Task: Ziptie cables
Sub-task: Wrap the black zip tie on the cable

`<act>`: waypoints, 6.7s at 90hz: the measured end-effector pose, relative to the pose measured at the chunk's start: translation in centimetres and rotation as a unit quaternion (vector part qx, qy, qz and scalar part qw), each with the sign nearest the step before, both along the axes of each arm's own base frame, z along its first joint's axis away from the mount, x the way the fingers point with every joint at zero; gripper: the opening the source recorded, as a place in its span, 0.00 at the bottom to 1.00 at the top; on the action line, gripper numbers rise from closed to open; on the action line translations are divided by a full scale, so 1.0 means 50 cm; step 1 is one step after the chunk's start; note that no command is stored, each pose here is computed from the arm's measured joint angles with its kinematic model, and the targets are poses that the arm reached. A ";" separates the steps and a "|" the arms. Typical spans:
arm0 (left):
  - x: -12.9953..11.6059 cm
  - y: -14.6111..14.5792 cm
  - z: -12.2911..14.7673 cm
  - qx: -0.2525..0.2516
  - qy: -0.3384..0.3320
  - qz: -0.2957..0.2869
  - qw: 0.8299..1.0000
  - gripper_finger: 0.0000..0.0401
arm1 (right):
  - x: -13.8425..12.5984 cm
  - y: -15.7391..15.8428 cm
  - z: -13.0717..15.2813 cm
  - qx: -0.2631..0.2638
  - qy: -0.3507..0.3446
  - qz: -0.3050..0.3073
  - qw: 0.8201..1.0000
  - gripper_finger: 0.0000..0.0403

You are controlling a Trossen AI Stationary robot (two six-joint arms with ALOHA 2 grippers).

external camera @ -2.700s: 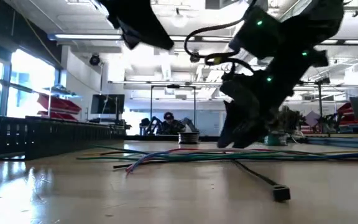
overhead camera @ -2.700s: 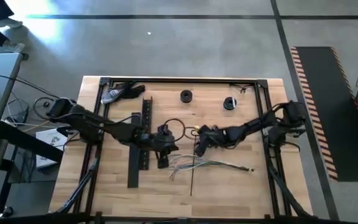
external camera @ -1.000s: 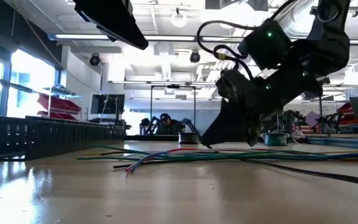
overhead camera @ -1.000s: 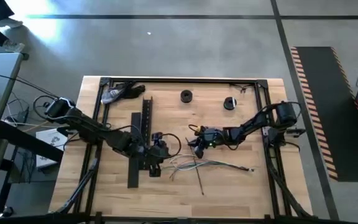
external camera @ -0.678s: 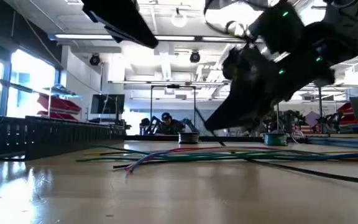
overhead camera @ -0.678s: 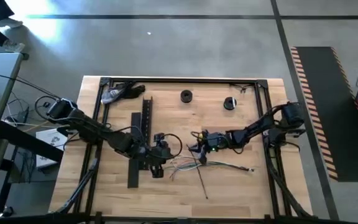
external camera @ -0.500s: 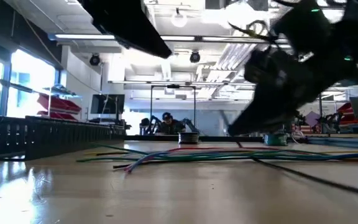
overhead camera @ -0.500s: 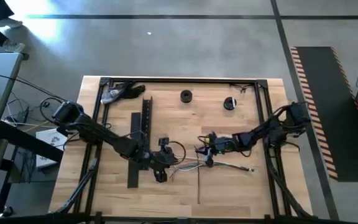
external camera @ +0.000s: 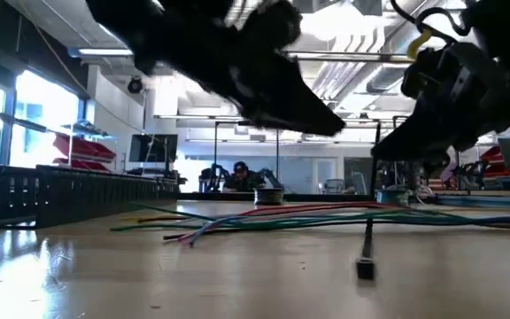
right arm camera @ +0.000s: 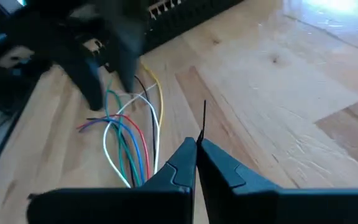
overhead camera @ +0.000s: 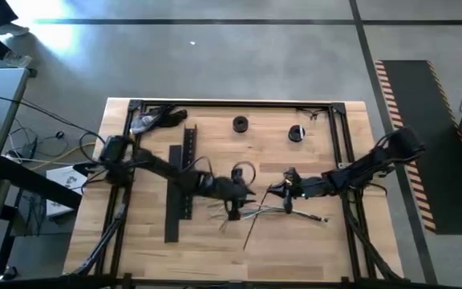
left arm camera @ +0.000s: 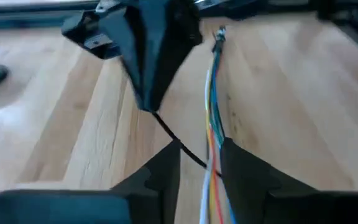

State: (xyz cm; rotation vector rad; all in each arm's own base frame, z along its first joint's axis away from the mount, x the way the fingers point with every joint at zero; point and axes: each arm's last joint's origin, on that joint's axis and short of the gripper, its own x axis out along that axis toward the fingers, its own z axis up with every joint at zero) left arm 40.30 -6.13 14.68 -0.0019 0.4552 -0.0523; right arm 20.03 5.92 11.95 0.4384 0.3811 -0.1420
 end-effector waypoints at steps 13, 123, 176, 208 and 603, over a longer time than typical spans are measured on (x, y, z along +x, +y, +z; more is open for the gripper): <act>0.028 0.052 -0.041 -0.041 -0.004 -0.009 0.999 0.32 | -0.001 -0.002 0.011 -0.005 -0.005 0.023 1.000 0.00; 0.079 0.046 -0.057 -0.048 -0.028 0.059 0.997 0.00 | -0.019 -0.023 0.080 -0.019 0.117 0.005 0.993 0.00; 0.078 0.043 -0.057 -0.044 -0.031 0.061 0.997 0.00 | 0.185 0.256 0.112 0.033 0.209 0.116 0.970 0.10; 0.074 0.044 -0.065 -0.012 -0.008 0.050 0.999 0.00 | 0.296 0.308 0.030 -0.071 0.321 0.159 0.931 0.28; -0.006 0.068 0.062 0.064 0.095 -0.005 0.993 0.00 | 0.083 0.272 0.063 -0.153 0.259 0.267 0.915 0.56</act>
